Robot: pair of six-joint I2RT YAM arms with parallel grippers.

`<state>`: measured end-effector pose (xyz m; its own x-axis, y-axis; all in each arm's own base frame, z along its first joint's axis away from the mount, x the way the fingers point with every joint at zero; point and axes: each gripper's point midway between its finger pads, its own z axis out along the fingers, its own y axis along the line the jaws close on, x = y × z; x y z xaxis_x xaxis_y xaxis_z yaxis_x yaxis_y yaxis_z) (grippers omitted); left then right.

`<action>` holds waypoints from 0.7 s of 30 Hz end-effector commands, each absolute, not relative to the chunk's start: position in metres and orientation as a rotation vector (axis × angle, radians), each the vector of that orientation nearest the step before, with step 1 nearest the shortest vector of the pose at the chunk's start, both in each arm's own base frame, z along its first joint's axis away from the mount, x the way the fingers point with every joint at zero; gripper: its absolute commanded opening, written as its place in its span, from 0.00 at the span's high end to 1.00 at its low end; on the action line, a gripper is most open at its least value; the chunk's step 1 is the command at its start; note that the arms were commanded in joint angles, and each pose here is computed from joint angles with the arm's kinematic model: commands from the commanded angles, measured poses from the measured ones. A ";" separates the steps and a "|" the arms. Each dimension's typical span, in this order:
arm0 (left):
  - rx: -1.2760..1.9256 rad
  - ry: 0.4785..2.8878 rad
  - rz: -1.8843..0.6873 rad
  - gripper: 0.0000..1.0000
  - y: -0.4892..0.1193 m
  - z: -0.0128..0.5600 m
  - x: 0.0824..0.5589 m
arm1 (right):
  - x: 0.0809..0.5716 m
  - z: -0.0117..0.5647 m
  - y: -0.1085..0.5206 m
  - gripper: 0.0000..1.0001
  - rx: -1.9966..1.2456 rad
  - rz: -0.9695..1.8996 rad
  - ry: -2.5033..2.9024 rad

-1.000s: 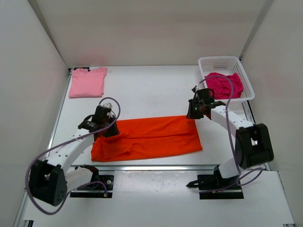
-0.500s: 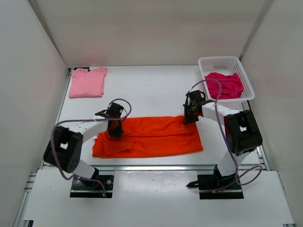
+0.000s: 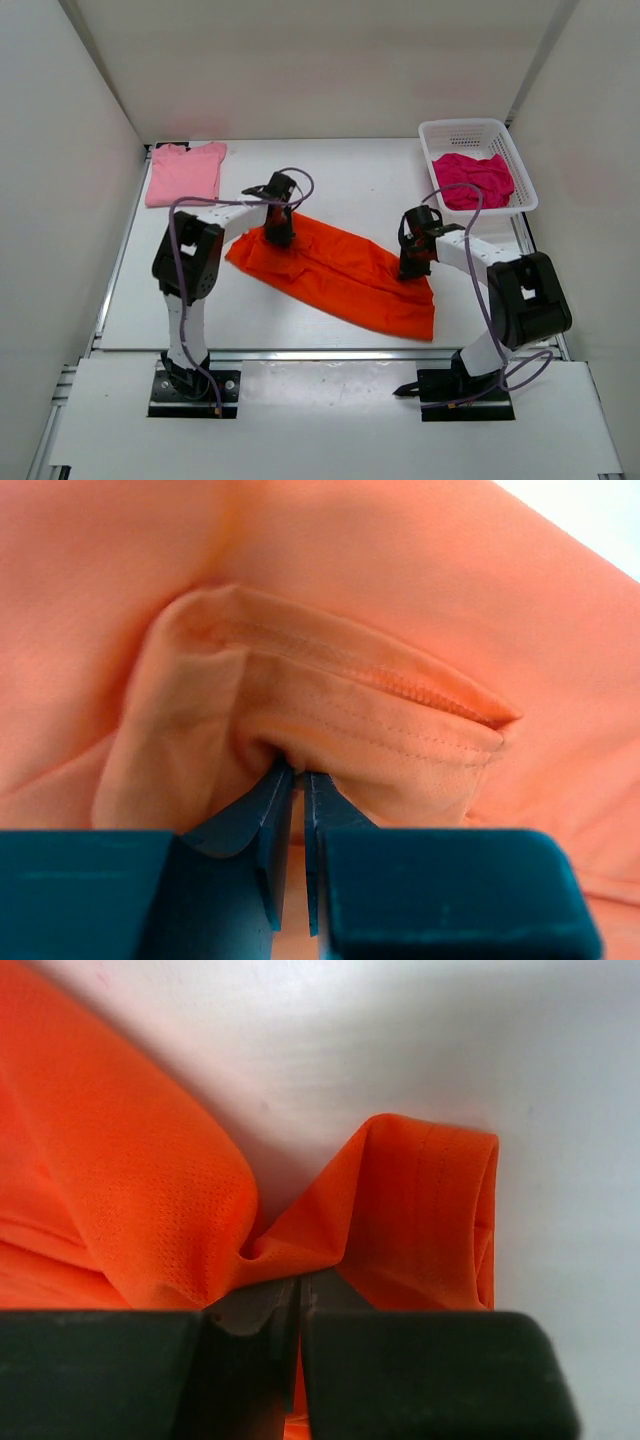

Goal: Fold and stack the t-shirts
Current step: Rotate the tshirt 90 degrees

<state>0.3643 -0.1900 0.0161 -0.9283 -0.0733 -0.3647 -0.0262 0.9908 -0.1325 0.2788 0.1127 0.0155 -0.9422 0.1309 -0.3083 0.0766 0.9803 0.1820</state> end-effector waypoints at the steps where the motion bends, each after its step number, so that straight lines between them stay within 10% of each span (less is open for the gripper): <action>1: 0.009 2.801 -0.213 0.78 -0.205 0.017 0.387 | 0.253 0.012 0.111 1.00 0.265 0.219 2.839; 21: 0.075 2.779 -0.536 0.79 -0.284 0.001 0.509 | 0.233 0.020 0.228 1.00 0.746 0.649 2.554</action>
<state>0.5132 -0.2892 0.0205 -0.9306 0.0155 -0.3658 0.1465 0.9314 -0.3333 0.2238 0.2187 0.0164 -0.8515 0.4511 -0.2672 0.2977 0.8356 0.4617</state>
